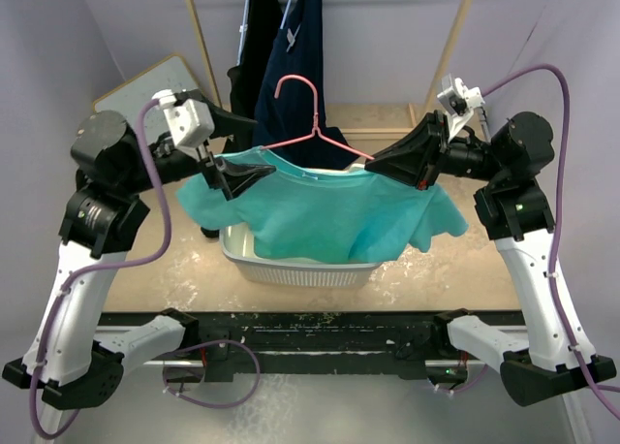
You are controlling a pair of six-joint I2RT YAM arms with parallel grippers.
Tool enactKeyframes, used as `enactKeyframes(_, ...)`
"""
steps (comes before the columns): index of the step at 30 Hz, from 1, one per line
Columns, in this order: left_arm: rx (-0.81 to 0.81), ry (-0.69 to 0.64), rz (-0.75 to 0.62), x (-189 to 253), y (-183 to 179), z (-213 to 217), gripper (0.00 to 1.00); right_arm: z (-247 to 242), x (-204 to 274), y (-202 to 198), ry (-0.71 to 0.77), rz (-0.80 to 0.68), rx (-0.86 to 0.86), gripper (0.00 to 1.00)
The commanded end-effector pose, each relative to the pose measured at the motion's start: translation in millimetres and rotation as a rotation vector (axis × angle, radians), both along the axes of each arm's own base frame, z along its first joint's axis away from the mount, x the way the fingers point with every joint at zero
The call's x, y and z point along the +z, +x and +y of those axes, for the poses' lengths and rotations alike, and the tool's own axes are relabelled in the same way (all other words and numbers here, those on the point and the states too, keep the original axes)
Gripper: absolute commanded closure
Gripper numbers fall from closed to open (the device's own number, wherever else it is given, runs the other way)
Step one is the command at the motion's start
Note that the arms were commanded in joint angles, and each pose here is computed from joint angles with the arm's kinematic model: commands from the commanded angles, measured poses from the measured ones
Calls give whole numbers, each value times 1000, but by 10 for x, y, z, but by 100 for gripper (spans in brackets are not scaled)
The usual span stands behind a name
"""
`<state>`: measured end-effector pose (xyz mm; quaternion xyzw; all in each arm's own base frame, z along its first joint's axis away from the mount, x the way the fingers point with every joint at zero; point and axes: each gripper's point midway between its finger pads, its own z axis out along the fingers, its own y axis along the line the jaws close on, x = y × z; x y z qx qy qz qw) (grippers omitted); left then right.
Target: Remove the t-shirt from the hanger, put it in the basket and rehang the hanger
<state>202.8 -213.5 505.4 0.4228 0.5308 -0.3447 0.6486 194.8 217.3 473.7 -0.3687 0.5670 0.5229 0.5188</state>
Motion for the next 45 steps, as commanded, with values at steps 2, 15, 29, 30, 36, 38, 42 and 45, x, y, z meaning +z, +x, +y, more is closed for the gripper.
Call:
enactKeyframes(2,-91,4,-4,-68,41,-149,21,-8,189,-119,30,-92,30,99)
enactKeyframes(15,-90,-38,23,-112,131,-199,70,46,89,214,32,-2,-17,100)
enactKeyframes(29,-62,-51,-31,-138,102,-146,100,79,84,241,35,-12,20,100)
enactKeyframes(30,-46,-65,-42,-182,114,-129,100,83,82,249,33,-12,24,100)
enactKeyframes(36,125,-142,-151,2,124,128,100,81,43,314,29,23,-3,88)
enactKeyframes(38,116,-92,-133,-15,145,107,100,75,28,334,25,28,-17,83)
enactKeyframes(42,64,-53,-115,-18,98,50,100,70,10,390,22,44,-43,57)
enactKeyframes(45,120,-64,-143,20,121,128,100,39,0,477,13,53,-104,35)
